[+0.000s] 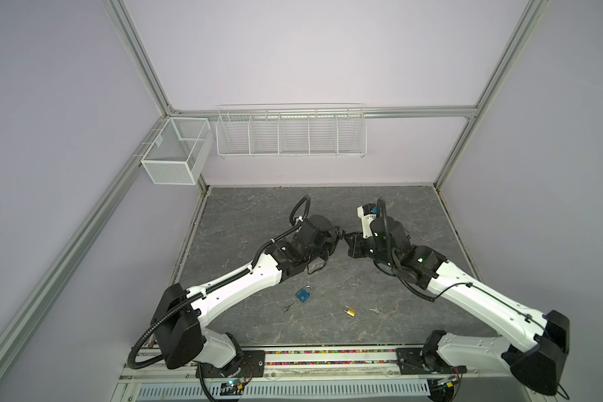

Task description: Unlock with the key

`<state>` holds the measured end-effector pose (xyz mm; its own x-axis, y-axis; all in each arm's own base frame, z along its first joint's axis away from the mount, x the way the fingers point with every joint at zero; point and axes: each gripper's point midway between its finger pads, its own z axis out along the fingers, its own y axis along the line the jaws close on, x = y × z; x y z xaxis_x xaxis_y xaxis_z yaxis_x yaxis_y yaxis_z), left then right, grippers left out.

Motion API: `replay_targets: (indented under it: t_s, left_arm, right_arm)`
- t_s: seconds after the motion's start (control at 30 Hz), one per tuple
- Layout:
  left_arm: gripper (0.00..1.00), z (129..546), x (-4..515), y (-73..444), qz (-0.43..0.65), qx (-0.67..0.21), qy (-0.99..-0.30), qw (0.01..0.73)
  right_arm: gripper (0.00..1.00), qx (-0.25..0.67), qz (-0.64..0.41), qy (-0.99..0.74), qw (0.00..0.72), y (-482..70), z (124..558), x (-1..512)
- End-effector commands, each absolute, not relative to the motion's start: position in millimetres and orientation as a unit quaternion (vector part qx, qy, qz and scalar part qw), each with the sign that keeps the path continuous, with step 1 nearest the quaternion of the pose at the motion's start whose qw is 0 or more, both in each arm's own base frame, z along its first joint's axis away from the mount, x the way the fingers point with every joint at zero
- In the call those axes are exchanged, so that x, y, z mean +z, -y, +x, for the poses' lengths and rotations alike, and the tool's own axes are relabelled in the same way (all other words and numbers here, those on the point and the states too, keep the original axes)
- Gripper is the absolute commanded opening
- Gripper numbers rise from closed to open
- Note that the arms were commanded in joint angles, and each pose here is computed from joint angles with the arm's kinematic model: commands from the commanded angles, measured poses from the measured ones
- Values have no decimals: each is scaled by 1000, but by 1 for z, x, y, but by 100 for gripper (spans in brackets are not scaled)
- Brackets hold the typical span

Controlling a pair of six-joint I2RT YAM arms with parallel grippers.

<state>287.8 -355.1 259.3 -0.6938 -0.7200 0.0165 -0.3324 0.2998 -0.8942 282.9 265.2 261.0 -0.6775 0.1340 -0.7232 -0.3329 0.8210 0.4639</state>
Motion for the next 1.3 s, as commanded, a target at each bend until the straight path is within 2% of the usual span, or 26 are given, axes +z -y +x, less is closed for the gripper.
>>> replay_targets:
  t_s: [0.0, 0.23, 0.57, 0.7, 0.93, 1.07, 1.13, 1.2, 1.27]
  left_arm:
    - [3, 273, 292, 374, -292, -544, -765, 183]
    - [1, 265, 294, 372, -249, -547, -775, 198]
    - [0, 267, 318, 374, -230, -576, -753, 219]
    - [0, 267, 321, 376, -226, -582, -750, 218]
    - [0, 272, 322, 365, -219, -560, -756, 257]
    - [0, 278, 325, 353, -196, -525, -771, 302]
    - [0, 280, 327, 346, -178, -510, -778, 322]
    - [0, 281, 326, 336, -156, -478, -790, 351]
    - [0, 280, 328, 328, -120, -448, -800, 382]
  right_arm:
    - [6, 409, -46, -829, 379, -288, 274, 301]
    - [6, 514, -16, -776, 365, -289, 270, 350]
    - [6, 586, 16, -728, 355, -282, 263, 386]
    - [6, 592, 16, -722, 359, -280, 262, 395]
    - [6, 515, -5, -764, 388, -268, 266, 374]
    - [21, 460, -15, -794, 398, -256, 267, 356]
    - [32, 431, -18, -806, 406, -246, 266, 350]
    - [47, 404, -23, -815, 415, -237, 264, 347]
    - [53, 384, -33, -824, 415, -232, 261, 345]
